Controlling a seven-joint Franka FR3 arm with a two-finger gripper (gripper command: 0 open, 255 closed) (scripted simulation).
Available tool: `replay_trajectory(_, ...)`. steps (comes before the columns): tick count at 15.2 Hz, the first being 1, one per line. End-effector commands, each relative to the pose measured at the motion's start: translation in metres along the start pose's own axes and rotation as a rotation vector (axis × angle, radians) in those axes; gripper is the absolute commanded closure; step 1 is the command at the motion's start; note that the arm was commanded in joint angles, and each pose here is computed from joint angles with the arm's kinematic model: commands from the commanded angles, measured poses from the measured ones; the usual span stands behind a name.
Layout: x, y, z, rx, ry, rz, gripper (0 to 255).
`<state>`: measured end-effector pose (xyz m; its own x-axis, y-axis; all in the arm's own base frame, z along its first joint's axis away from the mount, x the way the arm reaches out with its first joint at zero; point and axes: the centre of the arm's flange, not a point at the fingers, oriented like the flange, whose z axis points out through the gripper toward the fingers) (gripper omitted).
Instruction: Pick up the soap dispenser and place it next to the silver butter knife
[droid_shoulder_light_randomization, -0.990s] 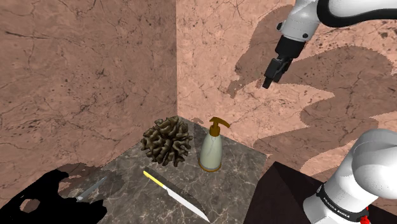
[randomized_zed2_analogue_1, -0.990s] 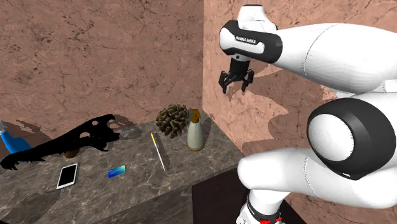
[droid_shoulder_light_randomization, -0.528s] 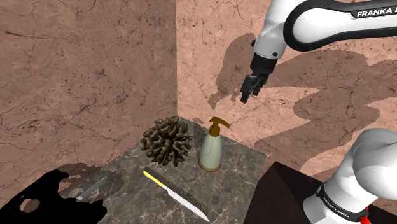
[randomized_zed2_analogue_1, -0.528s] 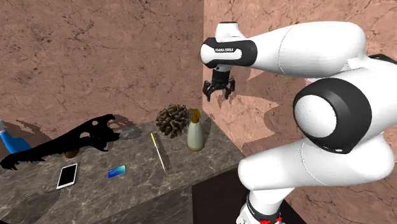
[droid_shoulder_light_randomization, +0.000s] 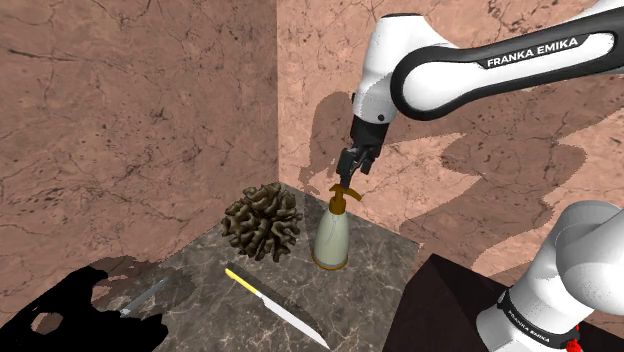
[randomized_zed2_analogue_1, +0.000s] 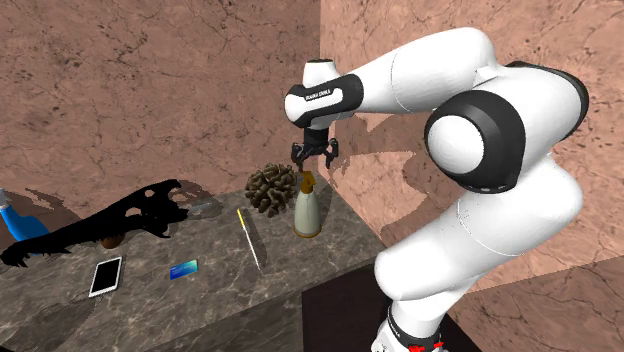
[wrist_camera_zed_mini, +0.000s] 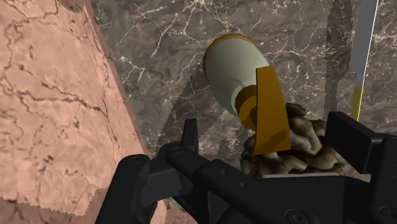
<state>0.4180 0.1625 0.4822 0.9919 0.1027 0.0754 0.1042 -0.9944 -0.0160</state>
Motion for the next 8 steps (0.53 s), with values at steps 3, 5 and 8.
replay_trajectory(3,0.008,-0.017,0.027,0.001,-0.009,-0.006,0)
replay_trajectory(5,0.008,-0.017,0.037,0.001,-0.009,-0.006,0)
replay_trajectory(8,0.007,-0.017,0.053,0.001,-0.009,-0.006,0)
